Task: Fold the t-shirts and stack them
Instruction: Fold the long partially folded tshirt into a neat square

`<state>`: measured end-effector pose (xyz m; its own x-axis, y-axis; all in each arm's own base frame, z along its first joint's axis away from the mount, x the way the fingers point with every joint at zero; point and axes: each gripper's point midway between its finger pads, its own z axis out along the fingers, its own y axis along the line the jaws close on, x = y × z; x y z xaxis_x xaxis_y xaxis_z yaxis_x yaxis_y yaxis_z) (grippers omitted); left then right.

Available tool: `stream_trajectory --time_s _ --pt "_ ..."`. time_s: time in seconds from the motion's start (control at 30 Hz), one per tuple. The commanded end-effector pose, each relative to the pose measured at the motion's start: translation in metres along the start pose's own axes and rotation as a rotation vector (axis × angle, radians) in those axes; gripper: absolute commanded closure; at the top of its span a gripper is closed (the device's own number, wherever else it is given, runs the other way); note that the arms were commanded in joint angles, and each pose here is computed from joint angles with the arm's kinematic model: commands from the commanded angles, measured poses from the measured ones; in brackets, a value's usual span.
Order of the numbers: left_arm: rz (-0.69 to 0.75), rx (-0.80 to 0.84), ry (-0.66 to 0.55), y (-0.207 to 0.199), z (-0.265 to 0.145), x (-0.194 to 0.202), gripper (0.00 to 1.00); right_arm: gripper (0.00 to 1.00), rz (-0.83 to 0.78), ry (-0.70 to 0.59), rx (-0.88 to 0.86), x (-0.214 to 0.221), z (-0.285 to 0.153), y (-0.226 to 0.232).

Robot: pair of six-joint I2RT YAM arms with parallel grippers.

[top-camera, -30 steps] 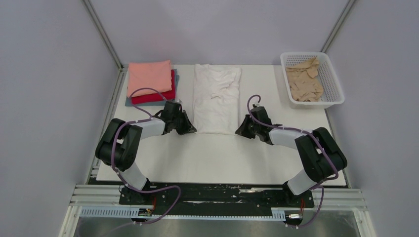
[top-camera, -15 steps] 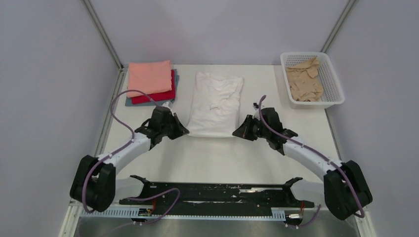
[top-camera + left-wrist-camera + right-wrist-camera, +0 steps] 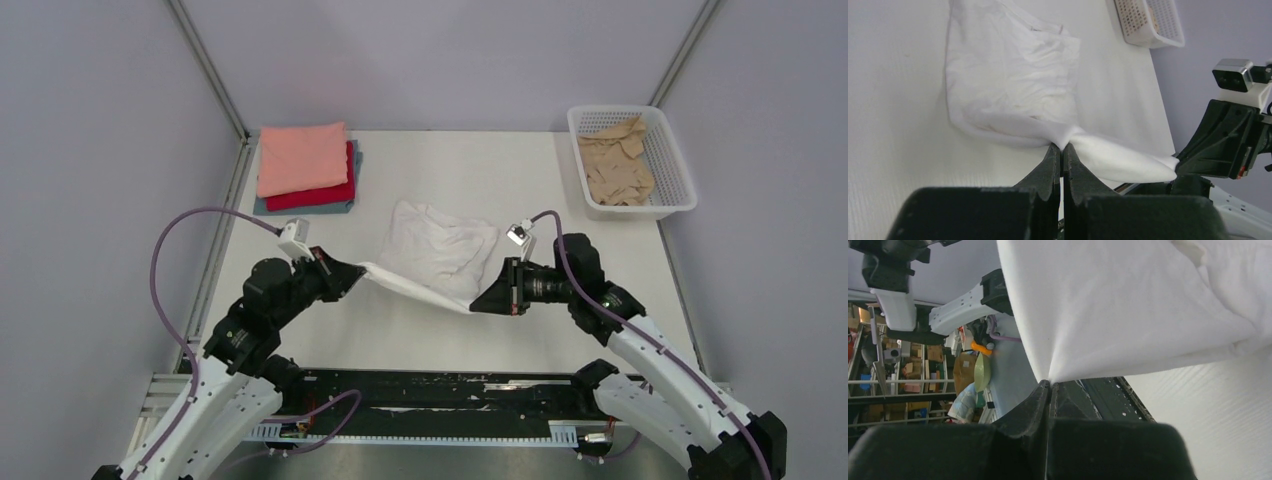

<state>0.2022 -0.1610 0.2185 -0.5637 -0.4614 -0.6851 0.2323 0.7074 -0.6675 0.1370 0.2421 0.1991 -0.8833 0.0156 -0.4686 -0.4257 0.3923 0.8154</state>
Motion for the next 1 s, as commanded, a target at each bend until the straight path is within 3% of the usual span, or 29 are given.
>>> stream_trajectory --time_s 0.0,0.37,0.63,0.97 --pt "0.032 -0.009 0.001 0.001 -0.007 -0.001 1.00 1.00 -0.006 0.020 -0.070 0.010 -0.013 0.022" --pt "0.019 -0.162 -0.108 0.012 0.032 -0.042 1.00 1.00 0.003 -0.233 0.231 -0.058 -0.006 -0.024" --pt "0.064 -0.251 -0.112 0.014 0.080 -0.069 1.00 1.00 0.015 -0.431 0.472 -0.116 -0.019 -0.064" --pt "0.084 -0.304 0.004 0.035 0.152 -0.078 1.00 1.00 0.055 -0.448 0.570 -0.154 -0.012 -0.104"
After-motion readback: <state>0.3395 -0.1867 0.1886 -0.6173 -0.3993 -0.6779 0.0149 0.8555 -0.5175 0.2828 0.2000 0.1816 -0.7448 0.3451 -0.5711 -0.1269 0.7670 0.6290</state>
